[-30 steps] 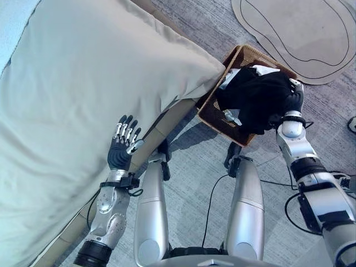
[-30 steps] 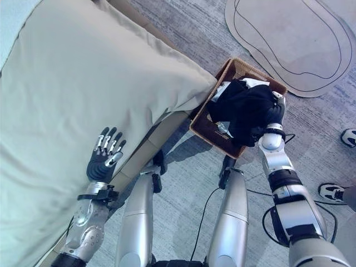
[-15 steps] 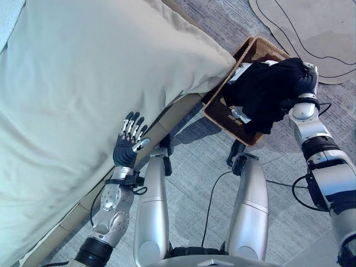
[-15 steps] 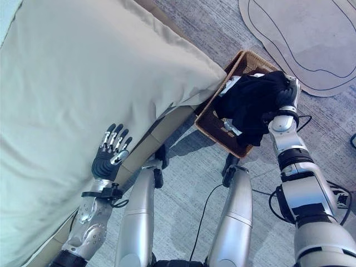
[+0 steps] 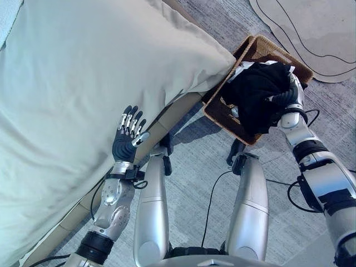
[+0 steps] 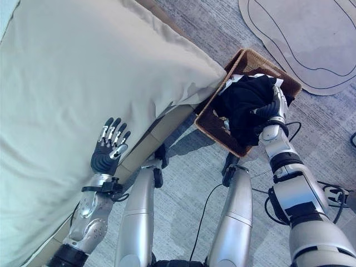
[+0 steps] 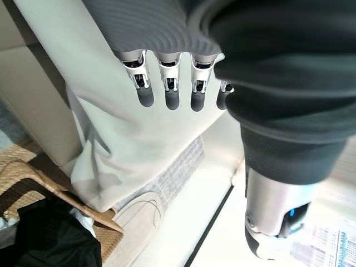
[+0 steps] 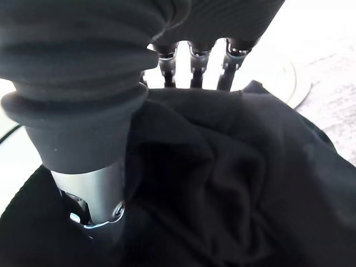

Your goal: Pick up clothes into the bucket

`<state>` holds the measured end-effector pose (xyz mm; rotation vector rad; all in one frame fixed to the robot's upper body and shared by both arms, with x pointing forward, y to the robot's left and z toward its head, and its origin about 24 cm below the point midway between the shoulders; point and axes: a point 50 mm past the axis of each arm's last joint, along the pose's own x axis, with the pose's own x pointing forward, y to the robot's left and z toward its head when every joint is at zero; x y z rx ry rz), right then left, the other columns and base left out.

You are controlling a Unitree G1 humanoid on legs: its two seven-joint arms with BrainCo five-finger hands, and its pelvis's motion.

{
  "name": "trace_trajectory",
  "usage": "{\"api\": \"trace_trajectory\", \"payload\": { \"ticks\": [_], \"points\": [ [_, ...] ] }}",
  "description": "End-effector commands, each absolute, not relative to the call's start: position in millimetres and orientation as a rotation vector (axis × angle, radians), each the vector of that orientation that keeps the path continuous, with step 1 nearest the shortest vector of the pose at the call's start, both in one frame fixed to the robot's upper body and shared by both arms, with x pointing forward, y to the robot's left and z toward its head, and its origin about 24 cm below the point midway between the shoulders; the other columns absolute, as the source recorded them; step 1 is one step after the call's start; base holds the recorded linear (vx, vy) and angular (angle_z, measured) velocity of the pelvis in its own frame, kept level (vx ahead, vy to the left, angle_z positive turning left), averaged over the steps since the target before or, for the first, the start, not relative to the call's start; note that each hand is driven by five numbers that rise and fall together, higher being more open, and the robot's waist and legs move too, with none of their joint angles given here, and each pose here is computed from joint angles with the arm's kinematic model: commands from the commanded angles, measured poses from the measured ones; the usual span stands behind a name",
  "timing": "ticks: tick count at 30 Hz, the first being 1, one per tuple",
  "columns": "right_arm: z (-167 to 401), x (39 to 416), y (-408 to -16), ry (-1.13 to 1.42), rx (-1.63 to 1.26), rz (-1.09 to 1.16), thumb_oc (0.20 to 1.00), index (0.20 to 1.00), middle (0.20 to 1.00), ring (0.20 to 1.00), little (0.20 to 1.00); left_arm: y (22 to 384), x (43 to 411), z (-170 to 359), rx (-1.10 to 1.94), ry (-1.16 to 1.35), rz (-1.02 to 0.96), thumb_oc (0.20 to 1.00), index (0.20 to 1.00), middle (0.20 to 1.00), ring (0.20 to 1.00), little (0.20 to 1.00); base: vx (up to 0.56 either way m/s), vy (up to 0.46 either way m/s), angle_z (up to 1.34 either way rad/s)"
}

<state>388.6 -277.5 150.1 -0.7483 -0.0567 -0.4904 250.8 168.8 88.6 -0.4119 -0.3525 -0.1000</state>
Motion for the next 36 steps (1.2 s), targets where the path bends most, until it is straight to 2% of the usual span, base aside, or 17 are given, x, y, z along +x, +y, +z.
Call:
{"api": "trace_trajectory", "payload": {
  "ticks": [1, 4, 7, 14, 17, 19, 23, 31, 32, 36],
  "points": [
    [138, 384, -282, -0.021, -0.811, -0.467, 1.000, 1.000, 1.000, 1.000, 1.000, 172, 243, 99, -0.414, -0.445, -0.088, 1.000, 1.000, 1.000, 1.000, 1.000, 0.00, 0.000, 0.00],
    [133, 383, -282, 0.004, -0.859, -0.426, 1.000, 1.000, 1.000, 1.000, 1.000, 172, 245, 100, -0.407, -0.449, -0.096, 1.000, 1.000, 1.000, 1.000, 1.000, 0.00, 0.003, -0.01],
    [127, 380, -288, 0.048, -1.029, -0.374, 1.000, 1.000, 1.000, 1.000, 1.000, 173, 246, 95, -0.402, -0.428, -0.103, 1.000, 1.000, 1.000, 1.000, 1.000, 0.01, 0.018, -0.05],
    [133, 374, -301, 0.032, -1.042, -0.395, 1.000, 1.000, 1.000, 1.000, 1.000, 179, 250, 92, -0.395, -0.415, -0.097, 1.000, 1.000, 1.000, 1.000, 1.000, -0.01, 0.010, 0.01],
    [129, 365, -295, -0.049, -0.878, -0.371, 1.000, 1.000, 1.000, 1.000, 1.000, 183, 253, 87, -0.387, -0.400, -0.075, 1.000, 1.000, 1.000, 1.000, 1.000, 0.07, -0.002, -0.02],
    [125, 349, -286, -0.152, -0.775, -0.335, 1.000, 1.000, 1.000, 1.000, 1.000, 192, 251, 83, -0.377, -0.390, -0.035, 1.000, 1.000, 1.000, 1.000, 1.000, 0.09, -0.012, -0.07],
    [110, 320, -290, -0.203, -0.623, -0.360, 1.000, 1.000, 1.000, 1.000, 1.000, 204, 247, 76, -0.364, -0.376, 0.014, 1.000, 1.000, 1.000, 1.000, 1.000, 0.09, -0.013, 0.02],
    [91, 280, -298, -0.223, -0.506, -0.438, 1.000, 1.000, 1.000, 1.000, 1.000, 221, 235, 62, -0.294, -0.323, 0.066, 1.000, 1.000, 1.000, 1.000, 1.000, 0.07, 0.008, -0.09],
    [76, 270, -297, -0.202, -0.384, -0.473, 1.000, 1.000, 1.000, 1.000, 1.000, 221, 234, 59, -0.295, -0.315, 0.078, 1.000, 1.000, 1.000, 1.000, 1.000, 0.06, 0.018, -0.05],
    [41, 252, -287, -0.106, -0.219, -0.460, 1.000, 1.000, 1.000, 1.000, 1.000, 221, 233, 50, -0.281, -0.277, 0.088, 1.000, 1.000, 1.000, 1.000, 1.000, 0.06, 0.011, 0.02]
  ]
}}
